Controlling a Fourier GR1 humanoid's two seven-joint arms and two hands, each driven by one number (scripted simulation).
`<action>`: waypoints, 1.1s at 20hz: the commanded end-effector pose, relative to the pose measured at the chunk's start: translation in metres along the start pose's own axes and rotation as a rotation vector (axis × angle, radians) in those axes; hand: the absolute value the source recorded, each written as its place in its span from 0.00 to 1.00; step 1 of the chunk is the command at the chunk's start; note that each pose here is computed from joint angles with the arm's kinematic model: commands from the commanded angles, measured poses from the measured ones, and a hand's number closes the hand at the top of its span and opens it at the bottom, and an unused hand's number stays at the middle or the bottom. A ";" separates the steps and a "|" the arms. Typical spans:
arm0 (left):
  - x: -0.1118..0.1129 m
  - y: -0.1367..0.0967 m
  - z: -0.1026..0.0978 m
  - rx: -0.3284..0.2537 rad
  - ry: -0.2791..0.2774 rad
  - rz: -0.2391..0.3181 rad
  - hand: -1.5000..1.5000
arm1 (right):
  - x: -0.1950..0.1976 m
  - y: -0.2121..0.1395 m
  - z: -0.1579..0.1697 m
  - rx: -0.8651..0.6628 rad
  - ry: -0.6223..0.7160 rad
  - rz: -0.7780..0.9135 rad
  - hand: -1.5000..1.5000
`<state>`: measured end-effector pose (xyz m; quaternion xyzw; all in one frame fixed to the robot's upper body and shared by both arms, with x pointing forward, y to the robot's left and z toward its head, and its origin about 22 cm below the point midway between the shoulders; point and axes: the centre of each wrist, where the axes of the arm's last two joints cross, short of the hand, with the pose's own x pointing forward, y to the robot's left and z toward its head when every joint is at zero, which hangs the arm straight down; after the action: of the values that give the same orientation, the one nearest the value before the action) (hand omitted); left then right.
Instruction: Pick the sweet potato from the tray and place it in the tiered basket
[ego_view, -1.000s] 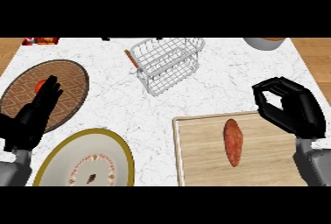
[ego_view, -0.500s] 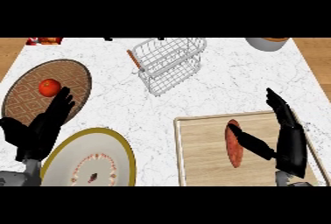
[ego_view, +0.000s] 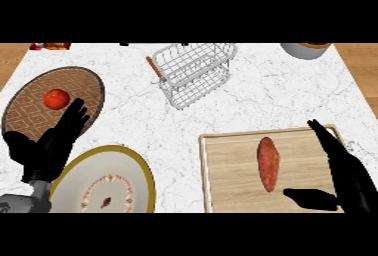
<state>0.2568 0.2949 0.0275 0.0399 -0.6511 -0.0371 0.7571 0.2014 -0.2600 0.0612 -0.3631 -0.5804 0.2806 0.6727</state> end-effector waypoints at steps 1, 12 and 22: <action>0.006 -0.001 -0.001 -0.019 0.007 -0.001 0.50 | 0.027 -0.007 0.020 0.207 0.082 0.184 0.00; 0.005 -0.005 -0.003 -0.029 -0.007 0.002 0.50 | 0.131 -0.008 0.013 0.216 0.252 0.197 0.00; 0.018 0.004 0.007 -0.005 0.001 -0.002 0.50 | 0.091 0.039 -0.003 0.213 0.348 0.254 0.00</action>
<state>0.2556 0.2920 0.0398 0.0365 -0.6516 -0.0432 0.7565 0.2256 -0.1660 0.0939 -0.3751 -0.4225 0.3810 0.7319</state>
